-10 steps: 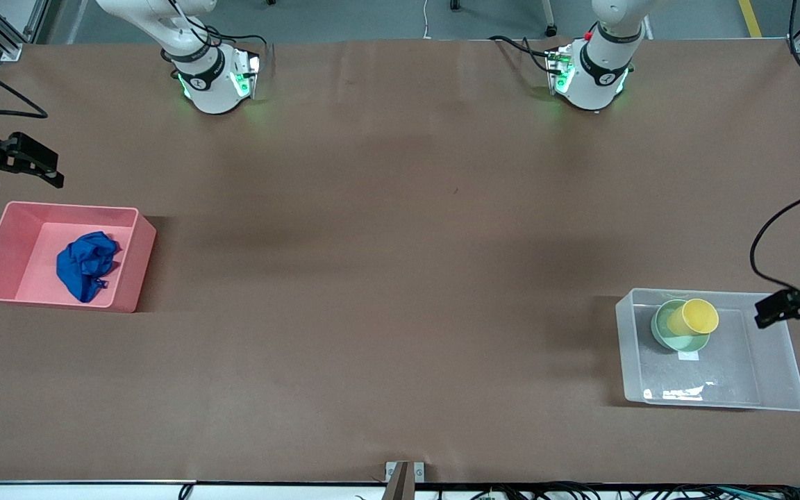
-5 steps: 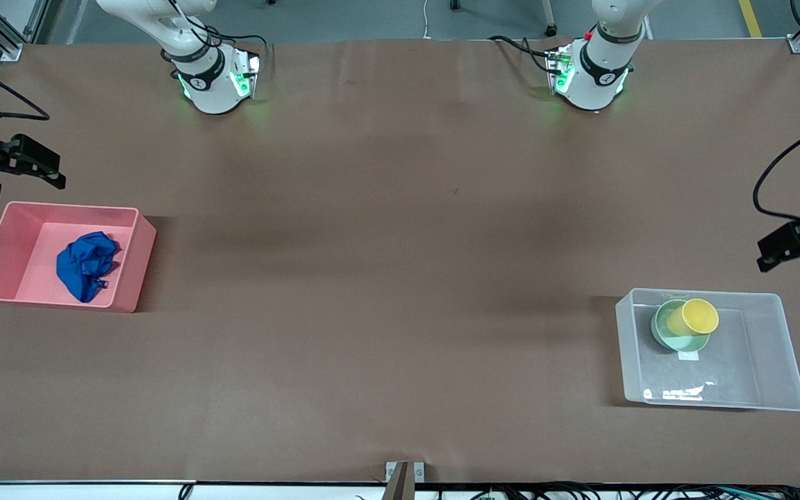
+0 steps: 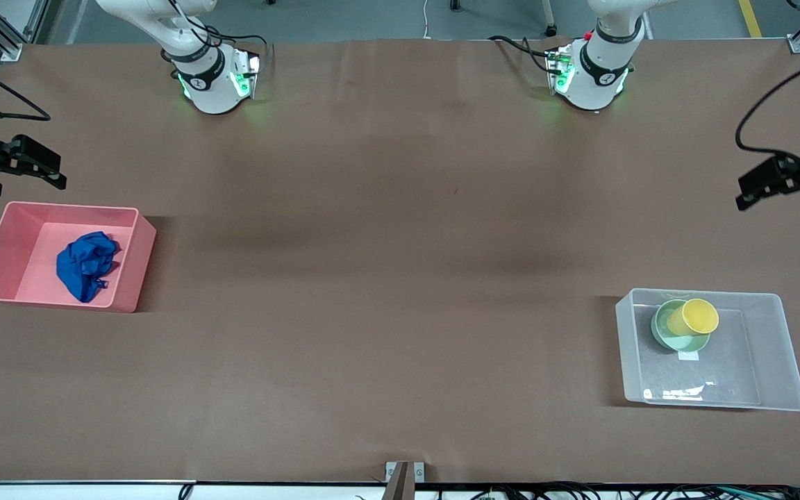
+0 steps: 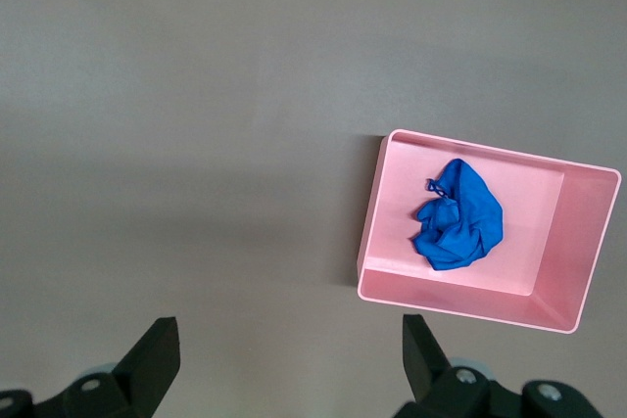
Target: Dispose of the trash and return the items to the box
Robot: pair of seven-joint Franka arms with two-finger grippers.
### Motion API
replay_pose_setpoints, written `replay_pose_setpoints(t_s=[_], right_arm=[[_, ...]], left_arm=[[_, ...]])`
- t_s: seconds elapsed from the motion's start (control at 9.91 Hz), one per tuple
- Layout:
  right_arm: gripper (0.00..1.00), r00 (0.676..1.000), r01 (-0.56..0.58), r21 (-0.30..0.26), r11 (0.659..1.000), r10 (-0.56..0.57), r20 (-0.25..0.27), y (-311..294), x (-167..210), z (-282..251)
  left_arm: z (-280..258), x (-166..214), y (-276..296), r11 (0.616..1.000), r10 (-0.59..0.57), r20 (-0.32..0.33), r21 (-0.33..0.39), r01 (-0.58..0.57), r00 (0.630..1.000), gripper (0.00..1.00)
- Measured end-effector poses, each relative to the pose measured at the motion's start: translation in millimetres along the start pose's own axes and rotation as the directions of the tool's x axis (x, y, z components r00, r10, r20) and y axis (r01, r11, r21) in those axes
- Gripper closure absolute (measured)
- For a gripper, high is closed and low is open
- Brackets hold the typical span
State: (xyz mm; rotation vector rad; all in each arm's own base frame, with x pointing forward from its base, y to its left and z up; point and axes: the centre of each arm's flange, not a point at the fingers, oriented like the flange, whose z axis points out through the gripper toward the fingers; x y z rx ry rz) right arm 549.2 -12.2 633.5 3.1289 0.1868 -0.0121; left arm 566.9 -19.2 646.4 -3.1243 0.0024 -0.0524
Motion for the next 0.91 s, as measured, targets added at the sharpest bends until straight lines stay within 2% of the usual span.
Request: replay_pose_setpoints(t_s=[0.2,0.5,0.91], right_arm=[[0.0,1.0,0.0,0.0,1.0,0.0,0.002,0.0,0.4,0.8],[0.0,1.0,0.0,0.0,1.0,0.0,0.003,0.1,0.8,1.7],[0.0,1.0,0.0,0.0,1.0,0.0,0.003,0.1,0.8,1.6]], left_arm=[[8.0,-27.3,-0.6,1.0,-0.024,0.02,0.004,0.024,1.0,0.0],[8.2,-59.1,6.9,0.998,-0.063,0.002,0.011,0.063,0.998,0.0],[3.7,-57.4,25.9,0.999,-0.046,-0.018,0.006,0.046,0.999,0.0]])
